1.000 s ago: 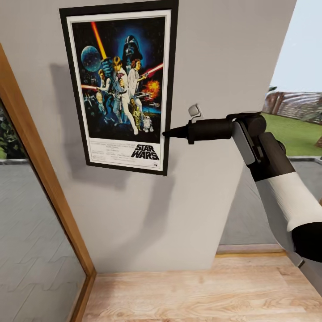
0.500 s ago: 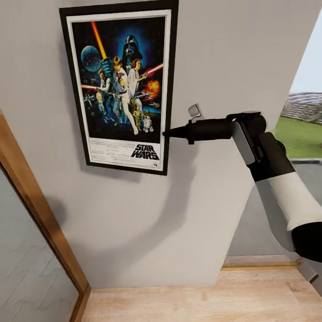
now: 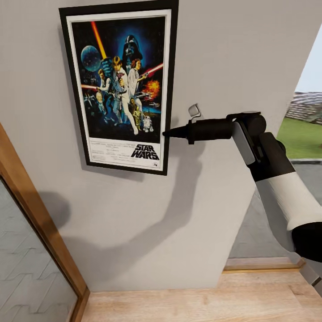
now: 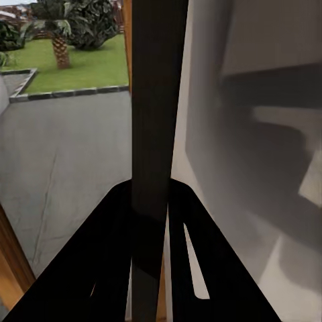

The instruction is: Pick up the poster from the kitchen countertop and hang it on one of the wall nails in the kitchen.

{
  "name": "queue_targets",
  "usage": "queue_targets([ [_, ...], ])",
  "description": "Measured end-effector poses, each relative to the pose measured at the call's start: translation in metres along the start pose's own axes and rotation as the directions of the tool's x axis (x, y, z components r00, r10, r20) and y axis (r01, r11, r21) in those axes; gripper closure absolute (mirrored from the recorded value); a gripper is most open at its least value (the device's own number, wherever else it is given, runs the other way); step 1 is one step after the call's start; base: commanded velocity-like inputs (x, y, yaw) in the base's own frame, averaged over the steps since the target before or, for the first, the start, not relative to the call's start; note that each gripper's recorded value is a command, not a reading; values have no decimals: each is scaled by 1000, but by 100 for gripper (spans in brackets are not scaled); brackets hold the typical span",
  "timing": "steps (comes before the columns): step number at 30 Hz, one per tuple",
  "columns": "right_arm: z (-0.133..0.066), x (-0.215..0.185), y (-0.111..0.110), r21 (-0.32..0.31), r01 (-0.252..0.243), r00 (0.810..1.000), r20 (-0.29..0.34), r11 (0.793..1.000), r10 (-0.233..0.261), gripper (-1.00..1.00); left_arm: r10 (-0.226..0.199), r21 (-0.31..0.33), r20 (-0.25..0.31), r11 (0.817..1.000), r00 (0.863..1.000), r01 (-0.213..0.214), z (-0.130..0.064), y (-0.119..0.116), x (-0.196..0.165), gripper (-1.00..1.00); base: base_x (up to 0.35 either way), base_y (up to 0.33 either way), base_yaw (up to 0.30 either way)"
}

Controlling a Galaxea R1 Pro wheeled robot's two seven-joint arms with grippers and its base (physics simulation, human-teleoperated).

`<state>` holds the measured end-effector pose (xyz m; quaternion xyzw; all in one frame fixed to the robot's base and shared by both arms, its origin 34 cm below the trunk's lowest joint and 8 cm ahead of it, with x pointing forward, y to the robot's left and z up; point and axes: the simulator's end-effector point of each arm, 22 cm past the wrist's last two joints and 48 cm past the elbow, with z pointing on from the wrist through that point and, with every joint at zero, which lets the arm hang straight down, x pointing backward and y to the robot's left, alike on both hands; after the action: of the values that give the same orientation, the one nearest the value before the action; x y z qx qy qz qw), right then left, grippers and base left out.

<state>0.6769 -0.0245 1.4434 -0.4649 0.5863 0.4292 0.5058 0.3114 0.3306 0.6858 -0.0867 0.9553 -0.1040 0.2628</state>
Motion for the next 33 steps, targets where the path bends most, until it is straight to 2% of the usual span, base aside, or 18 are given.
queue_targets([
  [8,0,0,0,0,0,1000,0,1000,0,100,0,1,0,1000,1000,0,0,0,0,-100,200,0,0],
  [16,0,-4,7,-30,-27,1000,15,999,27,100,0,1,0,1000,1000,0,0,0,0,-100,47,0,0],
  [18,-1,-13,15,-68,-78,996,34,995,80,100,-3,0,6,1000,1000,3,0,-1,-1,-100,0,0,0],
  [23,-3,-24,11,-44,-28,999,37,999,30,100,-4,0,7,1000,1000,4,0,-1,-1,-100,0,0,0],
  [33,-3,-21,9,-31,-26,999,26,999,27,100,-4,0,7,1000,1000,4,0,-1,-1,-100,0,0,0],
])
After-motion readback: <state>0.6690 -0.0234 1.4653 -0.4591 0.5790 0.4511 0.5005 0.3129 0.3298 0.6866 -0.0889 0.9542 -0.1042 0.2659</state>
